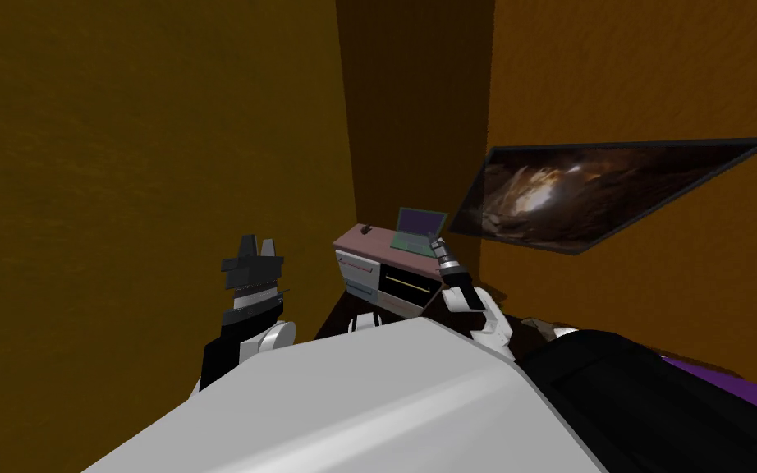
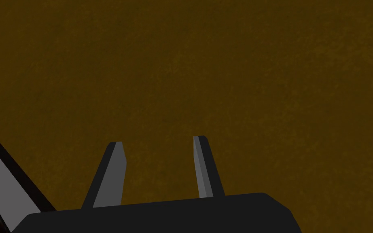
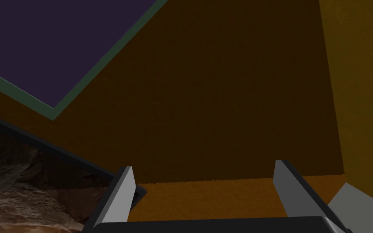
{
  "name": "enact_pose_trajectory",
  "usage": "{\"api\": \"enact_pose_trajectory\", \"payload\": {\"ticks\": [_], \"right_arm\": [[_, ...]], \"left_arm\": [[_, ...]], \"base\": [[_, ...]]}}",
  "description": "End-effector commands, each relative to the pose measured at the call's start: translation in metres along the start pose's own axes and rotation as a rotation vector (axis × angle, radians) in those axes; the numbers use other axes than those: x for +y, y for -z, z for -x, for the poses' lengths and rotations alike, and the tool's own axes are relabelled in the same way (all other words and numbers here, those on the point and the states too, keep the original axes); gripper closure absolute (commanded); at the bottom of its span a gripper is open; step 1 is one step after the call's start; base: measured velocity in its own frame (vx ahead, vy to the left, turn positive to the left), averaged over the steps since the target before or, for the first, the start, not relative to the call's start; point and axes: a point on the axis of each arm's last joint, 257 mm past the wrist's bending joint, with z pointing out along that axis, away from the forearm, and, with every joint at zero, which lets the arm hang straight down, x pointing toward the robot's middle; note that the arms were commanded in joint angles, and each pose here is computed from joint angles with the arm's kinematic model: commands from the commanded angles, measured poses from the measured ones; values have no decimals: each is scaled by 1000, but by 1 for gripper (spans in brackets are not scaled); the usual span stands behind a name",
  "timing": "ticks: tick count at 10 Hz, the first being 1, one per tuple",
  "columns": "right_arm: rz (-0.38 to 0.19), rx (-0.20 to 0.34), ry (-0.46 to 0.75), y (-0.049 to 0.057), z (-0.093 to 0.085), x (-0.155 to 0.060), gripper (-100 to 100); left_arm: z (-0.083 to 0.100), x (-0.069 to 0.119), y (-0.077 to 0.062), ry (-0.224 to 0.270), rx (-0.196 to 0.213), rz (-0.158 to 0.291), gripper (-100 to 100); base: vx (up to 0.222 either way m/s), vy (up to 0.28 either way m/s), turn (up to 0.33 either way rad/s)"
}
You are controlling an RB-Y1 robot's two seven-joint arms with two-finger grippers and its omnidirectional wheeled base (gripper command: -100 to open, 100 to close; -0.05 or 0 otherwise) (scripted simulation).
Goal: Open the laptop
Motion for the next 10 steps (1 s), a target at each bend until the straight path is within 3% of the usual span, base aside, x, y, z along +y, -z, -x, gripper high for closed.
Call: {"api": "enact_pose_trajectory", "payload": {"ticks": [1, 2, 3, 4, 5, 6, 7, 8, 9, 10], "right_arm": [[-60, 34, 132, -6, 2, -27, -100], [-71, 41, 142, -5, 0, -29, -100], [-113, 64, 221, -8, 2, -49, -100], [-115, 66, 232, -8, 2, -49, -100], [-155, 86, 310, -11, 6, -69, -100], [-160, 91, 323, -11, 6, -70, -100], [-207, 114, 395, -12, 11, -91, -100], [-207, 116, 413, -12, 11, -92, -100], [-257, 139, 487, -13, 17, -113, -100], [-256, 141, 503, -13, 17, -113, -100]], "left_arm": [[0, 0, 0, 0, 0, 0, 0], [0, 0, 0, 0, 0, 0, 0], [0, 0, 0, 0, 0, 0, 0], [0, 0, 0, 0, 0, 0, 0], [0, 0, 0, 0, 0, 0, 0], [0, 0, 0, 0, 0, 0, 0], [0, 0, 0, 0, 0, 0, 0], [0, 0, 0, 0, 0, 0, 0], [0, 0, 0, 0, 0, 0, 0], [0, 0, 0, 0, 0, 0, 0]], "base": [[4, 10, 240], [6, 6, 173], [9, 11, 293], [9, 5, 150], [11, 12, 276], [12, 7, 143], [16, 14, 251], [16, 8, 154], [20, 16, 240], [20, 8, 136]]}}
